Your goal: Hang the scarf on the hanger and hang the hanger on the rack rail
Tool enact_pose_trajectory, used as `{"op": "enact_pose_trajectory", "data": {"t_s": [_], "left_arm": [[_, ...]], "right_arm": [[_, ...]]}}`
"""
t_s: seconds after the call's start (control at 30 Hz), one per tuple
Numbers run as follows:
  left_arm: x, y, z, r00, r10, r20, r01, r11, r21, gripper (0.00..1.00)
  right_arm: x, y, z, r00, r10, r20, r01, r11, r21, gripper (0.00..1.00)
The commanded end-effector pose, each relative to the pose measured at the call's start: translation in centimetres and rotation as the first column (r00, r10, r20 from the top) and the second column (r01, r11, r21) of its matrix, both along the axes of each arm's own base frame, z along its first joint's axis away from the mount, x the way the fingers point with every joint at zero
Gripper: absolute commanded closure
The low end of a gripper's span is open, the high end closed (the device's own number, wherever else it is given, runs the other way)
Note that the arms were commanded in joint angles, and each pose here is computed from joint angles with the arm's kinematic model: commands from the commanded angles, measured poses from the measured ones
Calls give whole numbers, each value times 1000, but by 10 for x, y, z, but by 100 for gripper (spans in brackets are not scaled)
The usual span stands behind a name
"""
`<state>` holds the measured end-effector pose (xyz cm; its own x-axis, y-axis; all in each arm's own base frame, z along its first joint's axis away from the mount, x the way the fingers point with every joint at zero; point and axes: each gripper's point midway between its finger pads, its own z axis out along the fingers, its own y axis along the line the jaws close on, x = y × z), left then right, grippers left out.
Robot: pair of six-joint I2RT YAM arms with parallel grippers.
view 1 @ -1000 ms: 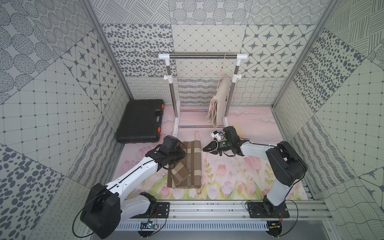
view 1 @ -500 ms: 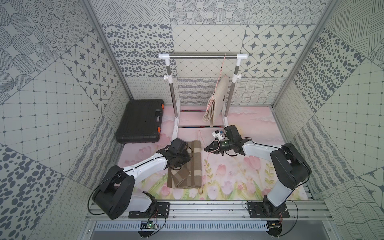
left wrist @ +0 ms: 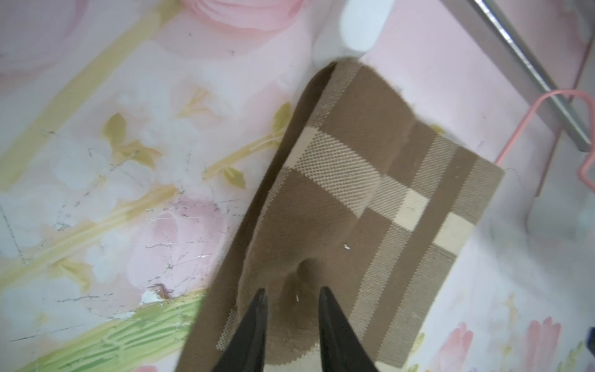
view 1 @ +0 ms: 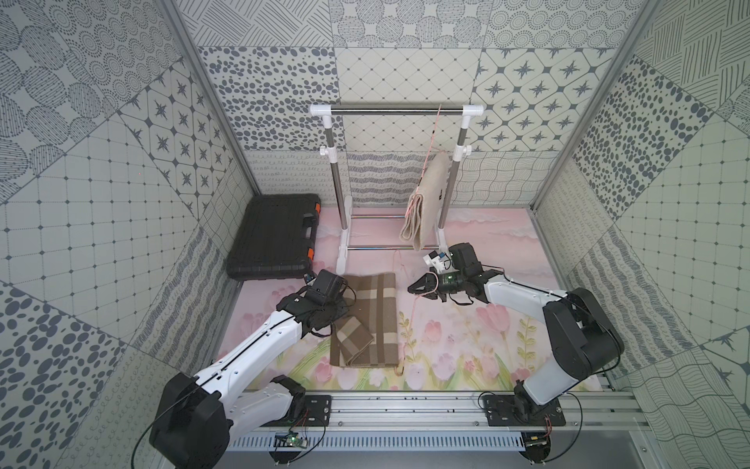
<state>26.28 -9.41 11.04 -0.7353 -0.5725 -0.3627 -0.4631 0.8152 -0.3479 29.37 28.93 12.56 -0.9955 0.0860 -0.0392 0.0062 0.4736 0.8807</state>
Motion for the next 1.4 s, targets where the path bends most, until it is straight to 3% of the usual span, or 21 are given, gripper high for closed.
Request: {"op": "enact_pose_trajectory", "data": {"t_s": [0.0, 0.13, 0.27, 0.37, 0.47, 0.63, 0.73, 0.8, 0.93, 1.03, 1.1, 1.2, 1.3, 1.37], "left_arm": [[35, -52, 47, 985, -75, 158, 92, 990, -104, 72], [50, -114, 34, 980, -110, 167, 154, 949, -276, 71], [48, -127, -30, 994, -111, 10, 109, 959, -262, 72], [36, -103, -55, 994, -68, -85, 56, 988, -143, 75], [18, -64, -49, 994, -9, -113, 10, 1000, 10, 76], [-20, 14, -43, 980, 100, -174, -56, 969, 240, 74], [-36, 47, -53, 957, 150, -249, -68, 948, 310, 74], [-34, 52, -45, 962, 150, -229, -72, 946, 317, 77], [9, -14, 11, 996, -94, -10, 94, 979, 180, 75], [24, -98, 62, 926, -336, 173, 320, 940, 116, 65], [18, -138, 76, 869, -437, 232, 424, 899, 107, 63], [-7, -177, 70, 807, -533, 256, 528, 844, 94, 67], [-33, -178, 39, 813, -552, 184, 540, 834, 118, 69], [-40, -181, 28, 811, -553, 193, 540, 833, 121, 65]], "right_arm": [[-4, -5, -9, 999, 20, 28, -19, 1000, -25, 100], [-3, -4, -11, 999, 24, 23, -23, 999, -28, 100], [-1, -2, -10, 999, 24, 32, -24, 999, -28, 100], [-1, -3, -10, 999, 20, 33, -19, 999, -30, 100], [-2, -5, -10, 999, 16, 32, -15, 999, -32, 100], [-3, -10, -13, 1000, 7, 29, -6, 999, -37, 100], [-2, -15, -13, 999, -1, 32, 2, 999, -35, 100], [-2, -14, -12, 999, 2, 32, -1, 1000, -31, 100], [0, -10, -9, 999, 6, 33, -5, 1000, -30, 100], [6, -5, -6, 999, -3, 33, 4, 999, -33, 100], [10, 1, -1, 999, -2, 39, 3, 1000, -30, 100], [15, 12, 7, 999, 4, 53, -3, 1000, -24, 100], [19, 20, 15, 998, 12, 67, -11, 1000, -17, 100], [19, 22, 16, 997, 16, 72, -15, 1000, -15, 100]]}}
